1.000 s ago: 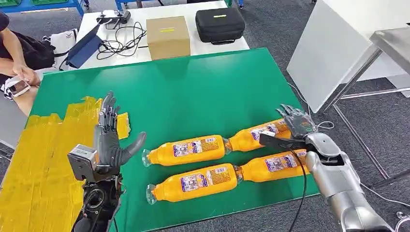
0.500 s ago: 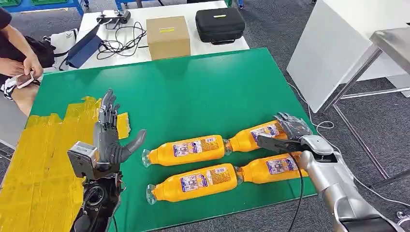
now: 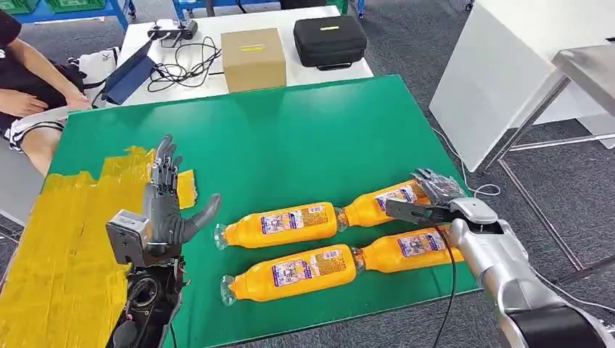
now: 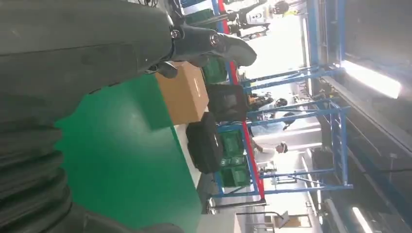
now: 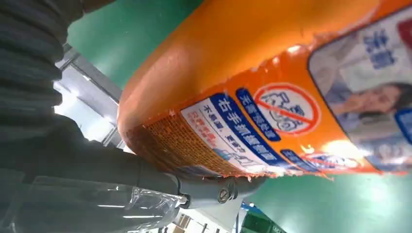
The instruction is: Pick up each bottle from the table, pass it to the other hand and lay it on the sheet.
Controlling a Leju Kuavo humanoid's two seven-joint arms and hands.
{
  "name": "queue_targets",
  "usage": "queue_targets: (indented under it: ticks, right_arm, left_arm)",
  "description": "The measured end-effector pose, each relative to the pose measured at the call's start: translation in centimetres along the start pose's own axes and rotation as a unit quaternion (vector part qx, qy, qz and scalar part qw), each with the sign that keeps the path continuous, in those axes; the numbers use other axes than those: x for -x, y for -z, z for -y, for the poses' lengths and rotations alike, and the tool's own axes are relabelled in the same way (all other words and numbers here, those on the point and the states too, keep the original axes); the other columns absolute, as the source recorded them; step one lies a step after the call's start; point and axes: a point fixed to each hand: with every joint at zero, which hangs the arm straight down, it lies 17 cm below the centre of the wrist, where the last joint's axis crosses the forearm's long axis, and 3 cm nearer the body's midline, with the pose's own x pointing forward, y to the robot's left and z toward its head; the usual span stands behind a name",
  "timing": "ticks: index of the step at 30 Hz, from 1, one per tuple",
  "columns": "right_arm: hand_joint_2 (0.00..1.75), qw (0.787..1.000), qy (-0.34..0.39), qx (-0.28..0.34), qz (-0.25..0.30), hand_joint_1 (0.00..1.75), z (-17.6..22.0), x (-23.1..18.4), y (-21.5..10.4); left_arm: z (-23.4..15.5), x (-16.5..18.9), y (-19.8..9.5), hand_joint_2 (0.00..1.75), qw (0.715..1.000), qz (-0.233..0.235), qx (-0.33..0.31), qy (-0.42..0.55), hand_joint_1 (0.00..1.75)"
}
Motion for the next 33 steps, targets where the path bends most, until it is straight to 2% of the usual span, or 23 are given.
queue_targets:
  ticks: [6,8,10,18,20,21,25,33]
  right_arm:
    - [1.75,1.0,-0.008,0.001,0.002,1.73,0.2,0.0,0.3]
    - [1.75,1.0,-0.007,0.003,0.001,1.61,0.3,0.0,0.3]
    - [1.75,1.0,-0.007,0.004,0.0,1.59,0.4,0.1,0.4]
    - [1.75,1.0,-0.006,0.019,-0.002,1.73,1.0,0.0,0.6]
    - [1.75,0.999,-0.005,0.031,-0.005,1.68,1.3,0.0,0.7]
    - [1.75,0.999,-0.003,0.038,-0.008,1.75,1.5,0.0,0.7]
    - [1.75,0.996,0.019,0.072,-0.038,1.75,2.2,0.0,0.8]
    - [1.75,0.978,0.103,0.171,-0.059,1.75,4.7,-1.2,-0.4]
  left_arm:
    - [-0.2,0.6,-0.4,1.75,1.0,-0.008,-0.005,0.002,0.0]
    - [-0.2,0.8,-0.6,1.75,1.0,-0.011,-0.005,0.002,0.0]
    - [-0.3,1.0,-0.7,1.75,1.0,-0.012,-0.006,0.003,0.0]
    - [-0.5,1.5,-1.0,1.75,1.0,-0.016,-0.011,0.005,0.0]
    - [-0.6,1.7,-1.1,1.75,1.0,-0.018,-0.012,0.005,0.0]
    - [-0.7,1.8,-1.1,1.75,1.0,-0.019,-0.013,0.005,0.0]
    - [-1.1,1.9,-1.1,1.75,1.0,-0.022,-0.019,0.01,0.0]
    - [-1.6,2.5,-1.2,1.75,0.999,-0.036,-0.024,0.021,0.0]
